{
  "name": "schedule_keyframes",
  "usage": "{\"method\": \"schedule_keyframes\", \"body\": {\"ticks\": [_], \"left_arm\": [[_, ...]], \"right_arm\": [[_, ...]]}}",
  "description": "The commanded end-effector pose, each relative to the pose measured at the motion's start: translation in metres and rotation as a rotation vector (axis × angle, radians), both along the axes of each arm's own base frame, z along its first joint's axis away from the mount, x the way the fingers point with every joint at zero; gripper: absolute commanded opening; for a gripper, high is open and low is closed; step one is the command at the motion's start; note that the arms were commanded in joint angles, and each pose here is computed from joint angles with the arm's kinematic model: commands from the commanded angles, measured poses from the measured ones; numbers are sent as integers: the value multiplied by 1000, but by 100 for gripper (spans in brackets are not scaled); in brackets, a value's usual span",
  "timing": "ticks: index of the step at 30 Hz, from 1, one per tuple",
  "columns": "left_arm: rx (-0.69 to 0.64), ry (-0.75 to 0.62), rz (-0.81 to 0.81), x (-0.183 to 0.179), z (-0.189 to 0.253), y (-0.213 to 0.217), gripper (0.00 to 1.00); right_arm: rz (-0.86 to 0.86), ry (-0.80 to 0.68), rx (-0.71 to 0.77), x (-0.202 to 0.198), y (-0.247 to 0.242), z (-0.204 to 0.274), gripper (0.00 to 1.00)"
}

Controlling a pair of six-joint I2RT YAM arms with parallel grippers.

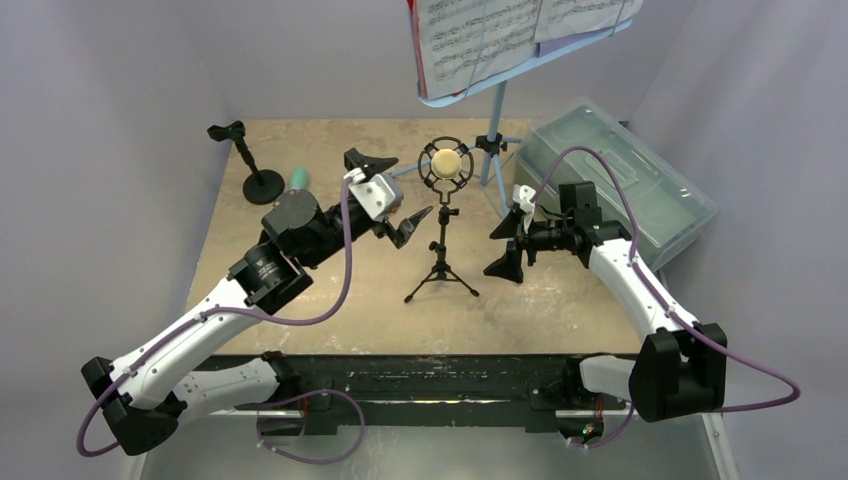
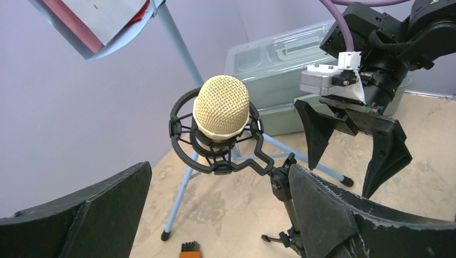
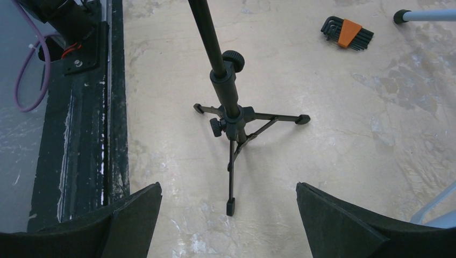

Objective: Pack up the instrument practice props
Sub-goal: Remove the microphone from the microphone stand.

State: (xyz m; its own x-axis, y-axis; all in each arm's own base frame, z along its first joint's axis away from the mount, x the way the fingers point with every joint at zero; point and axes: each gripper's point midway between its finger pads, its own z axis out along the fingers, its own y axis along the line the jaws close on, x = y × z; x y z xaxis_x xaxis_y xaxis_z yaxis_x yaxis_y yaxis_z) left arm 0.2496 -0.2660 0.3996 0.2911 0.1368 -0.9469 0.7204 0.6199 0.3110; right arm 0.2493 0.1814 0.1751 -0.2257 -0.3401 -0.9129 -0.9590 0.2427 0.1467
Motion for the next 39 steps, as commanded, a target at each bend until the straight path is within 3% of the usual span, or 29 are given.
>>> {"method": "schedule_keyframes", "body": {"ticks": [1,7,12,18,24,39], "left_arm": [[-35,-132,5,3,28,-1,100],[19,-195,-24,11,23,-15,100],[97,-326,-127,3,16,-33,96],[92,-432,-133,2,24,-34,92],[124,-432,-99,21,19,-46,84],[46,-447,-35,42,25,-55,76]], "right_arm": [[3,-43,-7,7,-1,8,99],[6,-42,-6,7,0,9,99],[10,-46,-5,6,0,10,99],[14,-44,-3,5,0,10,99],[16,-44,-5,5,0,10,99],[20,-43,-4,4,0,10,99]]}}
